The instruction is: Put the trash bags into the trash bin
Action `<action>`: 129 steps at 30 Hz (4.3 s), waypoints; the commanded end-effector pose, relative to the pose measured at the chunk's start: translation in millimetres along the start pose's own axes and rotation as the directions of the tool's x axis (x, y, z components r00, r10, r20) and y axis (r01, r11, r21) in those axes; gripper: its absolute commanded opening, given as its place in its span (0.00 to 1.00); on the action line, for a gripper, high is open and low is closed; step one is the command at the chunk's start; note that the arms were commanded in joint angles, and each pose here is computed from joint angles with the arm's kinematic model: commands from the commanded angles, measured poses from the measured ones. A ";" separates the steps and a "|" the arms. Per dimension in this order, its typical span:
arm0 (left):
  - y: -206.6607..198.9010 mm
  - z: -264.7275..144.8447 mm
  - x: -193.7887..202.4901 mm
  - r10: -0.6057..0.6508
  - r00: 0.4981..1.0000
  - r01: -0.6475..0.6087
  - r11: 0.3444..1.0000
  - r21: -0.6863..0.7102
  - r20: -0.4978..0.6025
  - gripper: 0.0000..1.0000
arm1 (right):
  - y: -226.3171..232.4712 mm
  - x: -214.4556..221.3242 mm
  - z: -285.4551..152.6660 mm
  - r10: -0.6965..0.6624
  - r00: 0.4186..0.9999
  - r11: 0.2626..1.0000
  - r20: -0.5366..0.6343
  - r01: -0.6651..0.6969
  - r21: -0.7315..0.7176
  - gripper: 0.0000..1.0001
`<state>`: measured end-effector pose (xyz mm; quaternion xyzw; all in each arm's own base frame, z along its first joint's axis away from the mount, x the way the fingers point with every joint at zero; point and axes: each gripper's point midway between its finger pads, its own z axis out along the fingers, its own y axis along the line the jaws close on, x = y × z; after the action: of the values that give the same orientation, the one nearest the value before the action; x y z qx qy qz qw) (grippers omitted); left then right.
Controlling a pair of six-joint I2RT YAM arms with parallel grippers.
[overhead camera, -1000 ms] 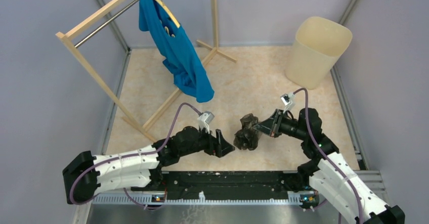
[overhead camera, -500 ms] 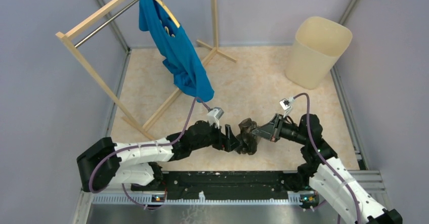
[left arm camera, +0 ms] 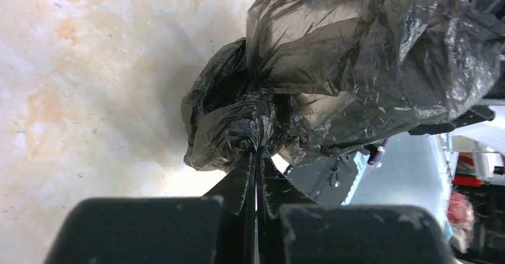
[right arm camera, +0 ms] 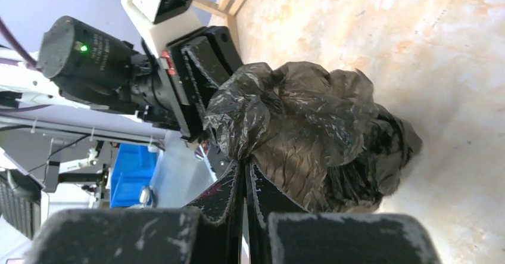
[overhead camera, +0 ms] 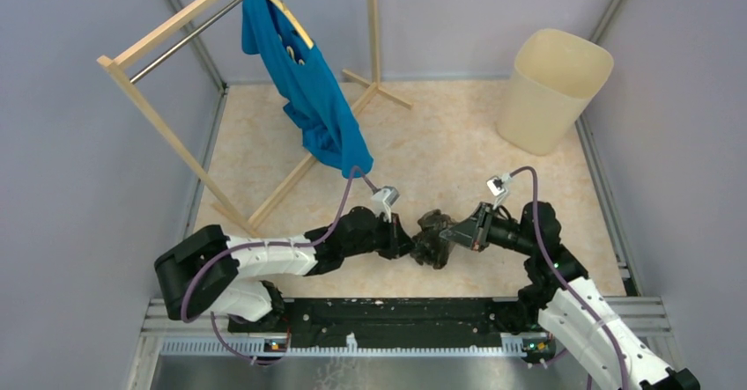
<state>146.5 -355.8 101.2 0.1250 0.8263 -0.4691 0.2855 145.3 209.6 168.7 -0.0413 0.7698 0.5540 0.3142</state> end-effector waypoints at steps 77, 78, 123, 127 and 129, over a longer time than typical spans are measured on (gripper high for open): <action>32.8 -119.5 -65.0 0.162 0.965 -0.098 0.952 -0.288 0.206 0.95 | 19.5 -36.9 41.1 -0.363 0.932 0.858 0.000 0.334 0.391 0.87; 34.3 -114.3 -64.0 0.163 0.968 -0.102 0.951 -0.293 0.192 0.96 | 11.8 -40.3 37.3 -0.345 0.938 0.850 0.028 0.300 0.433 0.88; 9.3 -152.7 -120.8 0.442 0.797 -0.328 0.889 -0.320 0.411 0.00 | -6.3 -87.3 -8.0 -0.182 0.983 0.827 0.036 0.133 0.547 0.00; 16.0 -140.0 -111.4 0.418 0.832 -0.313 0.896 -0.315 0.364 0.00 | -6.4 -71.4 9.4 -0.182 0.978 0.858 -0.105 0.210 0.468 0.00; 23.6 -132.5 -102.0 0.385 0.865 -0.284 0.904 -0.321 0.320 0.00 | 9.5 -51.5 25.6 -0.205 0.954 0.913 -0.220 0.268 0.307 0.16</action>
<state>190.6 -217.4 206.1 0.1437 0.7640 -0.3102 0.5472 216.9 190.4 206.5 -0.0223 0.8729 0.3085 0.3774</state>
